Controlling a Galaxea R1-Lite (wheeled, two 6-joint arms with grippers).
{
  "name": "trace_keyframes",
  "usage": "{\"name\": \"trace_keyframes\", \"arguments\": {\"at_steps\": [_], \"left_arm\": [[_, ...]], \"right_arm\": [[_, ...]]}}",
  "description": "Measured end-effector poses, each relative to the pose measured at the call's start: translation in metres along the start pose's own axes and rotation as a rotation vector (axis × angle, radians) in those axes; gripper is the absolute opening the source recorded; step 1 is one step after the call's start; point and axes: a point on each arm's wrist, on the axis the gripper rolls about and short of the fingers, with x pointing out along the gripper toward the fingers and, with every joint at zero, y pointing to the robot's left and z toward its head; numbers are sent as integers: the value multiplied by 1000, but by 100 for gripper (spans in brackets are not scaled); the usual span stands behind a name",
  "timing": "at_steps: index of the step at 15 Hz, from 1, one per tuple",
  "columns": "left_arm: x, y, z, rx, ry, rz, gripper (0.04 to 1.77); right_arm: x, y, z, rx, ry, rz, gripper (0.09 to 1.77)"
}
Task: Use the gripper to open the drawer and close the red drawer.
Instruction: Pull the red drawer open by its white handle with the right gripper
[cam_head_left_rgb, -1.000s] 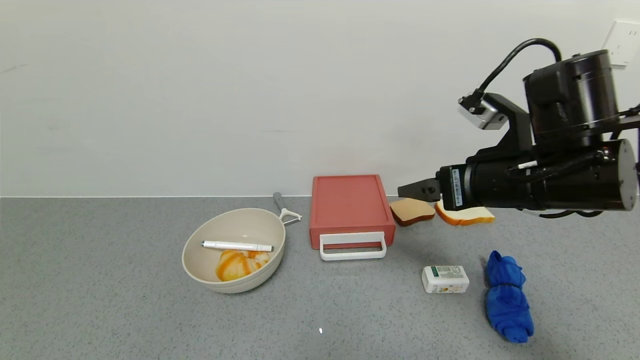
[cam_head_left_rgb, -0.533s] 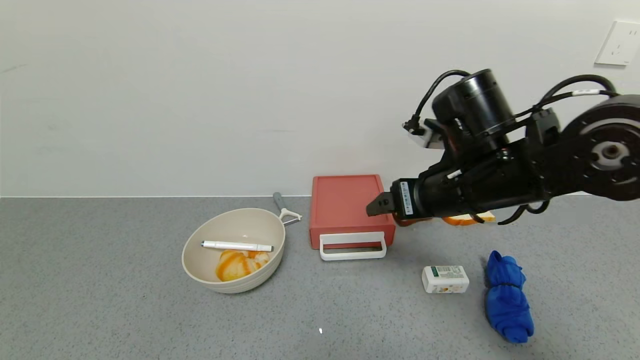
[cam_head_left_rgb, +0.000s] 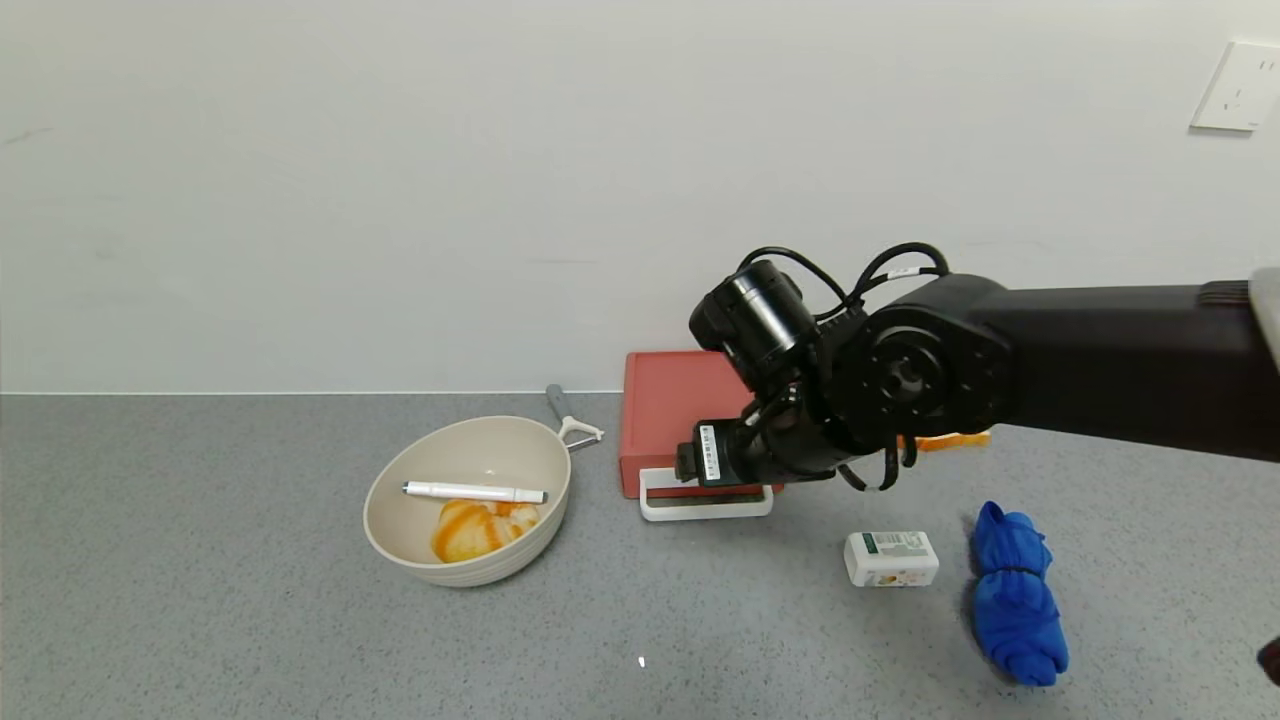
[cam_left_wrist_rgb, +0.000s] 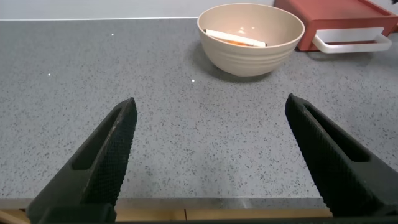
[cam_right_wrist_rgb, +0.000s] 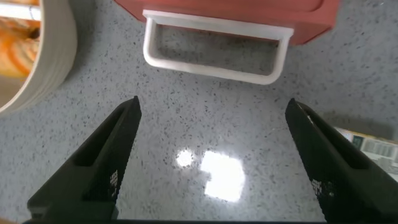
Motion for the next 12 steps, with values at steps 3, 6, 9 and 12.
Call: {"name": "trace_keyframes", "arguments": {"at_steps": [3,6,9,12], "left_arm": [[0,0,0,0,0,0,172],[0,0,0,0,0,0,172],[0,0,0,0,0,0,172],[0,0,0,0,0,0,172]], "right_arm": [[23,11,-7,47,22,-13,171],[38,16,-9,85,-14,-66,171],[53,21,-10,101,-48,-65,171],[65,23,-12,91,-52,-64,171]]}}
